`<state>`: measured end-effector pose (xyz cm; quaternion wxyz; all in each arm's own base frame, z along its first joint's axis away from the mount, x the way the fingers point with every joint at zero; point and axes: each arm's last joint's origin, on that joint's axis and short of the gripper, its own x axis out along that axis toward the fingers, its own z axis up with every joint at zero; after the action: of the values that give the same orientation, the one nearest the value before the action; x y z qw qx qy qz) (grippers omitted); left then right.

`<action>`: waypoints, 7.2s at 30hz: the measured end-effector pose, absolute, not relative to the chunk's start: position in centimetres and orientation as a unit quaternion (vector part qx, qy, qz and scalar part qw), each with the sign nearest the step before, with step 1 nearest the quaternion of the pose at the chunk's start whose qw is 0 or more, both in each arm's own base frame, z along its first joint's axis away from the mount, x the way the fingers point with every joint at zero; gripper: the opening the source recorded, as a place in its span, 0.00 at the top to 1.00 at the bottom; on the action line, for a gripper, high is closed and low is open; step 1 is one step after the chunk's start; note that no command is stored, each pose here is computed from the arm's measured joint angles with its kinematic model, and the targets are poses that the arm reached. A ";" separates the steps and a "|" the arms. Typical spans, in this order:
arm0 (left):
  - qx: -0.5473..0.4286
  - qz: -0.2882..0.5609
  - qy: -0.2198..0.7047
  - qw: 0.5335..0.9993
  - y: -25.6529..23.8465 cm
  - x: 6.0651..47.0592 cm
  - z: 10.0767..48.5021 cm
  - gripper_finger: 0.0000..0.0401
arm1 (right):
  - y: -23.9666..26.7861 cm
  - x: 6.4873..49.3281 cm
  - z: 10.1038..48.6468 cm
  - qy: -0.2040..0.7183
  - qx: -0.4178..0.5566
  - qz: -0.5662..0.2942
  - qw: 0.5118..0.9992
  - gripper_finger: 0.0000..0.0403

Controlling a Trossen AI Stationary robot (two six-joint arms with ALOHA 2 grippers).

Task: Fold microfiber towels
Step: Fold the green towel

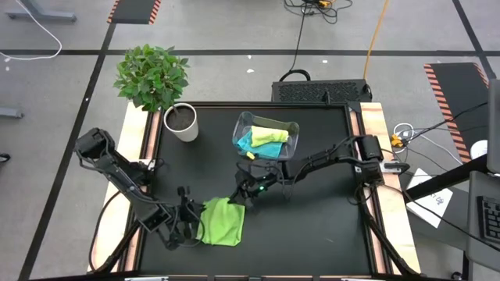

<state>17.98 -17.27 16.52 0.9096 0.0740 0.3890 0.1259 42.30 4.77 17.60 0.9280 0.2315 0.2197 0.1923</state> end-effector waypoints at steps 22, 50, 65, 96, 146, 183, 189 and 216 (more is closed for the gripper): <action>0.075 0.202 0.462 0.860 -11.8 18.1 13.8 0.90 | 3.5 40.9 16.4 0.176 0.225 0.261 0.922 0.42; -0.030 0.161 0.370 0.914 -11.2 17.9 19.0 0.90 | 15.1 37.9 14.3 0.228 -0.132 0.256 0.930 0.43; 0.001 0.140 0.355 0.924 -11.6 19.0 18.7 0.90 | 15.5 41.4 10.9 0.260 0.099 0.261 0.924 0.43; 0.000 0.142 0.352 0.925 -11.6 19.1 18.7 0.90 | 18.9 43.1 11.4 0.268 -0.201 0.149 0.930 0.64; -0.090 0.273 0.407 0.867 -8.5 14.9 16.2 0.90 | 18.1 39.9 7.7 0.410 0.014 0.272 0.871 1.00; -0.104 0.101 0.338 0.930 -15.0 21.8 8.9 0.90 | 14.5 39.2 14.6 0.392 -0.099 0.110 0.908 0.64; -0.094 0.099 0.337 0.932 -15.0 21.9 8.8 0.90 | 10.9 39.4 13.9 0.456 -0.013 0.057 0.888 0.64; -0.039 0.096 0.329 0.938 -14.9 21.9 8.7 0.90 | 6.9 37.8 10.5 0.438 0.315 0.123 0.833 0.64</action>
<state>21.89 -14.90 8.75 0.9384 -0.0390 0.3295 0.0963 37.83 6.93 10.50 0.8332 0.3147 0.4378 0.1231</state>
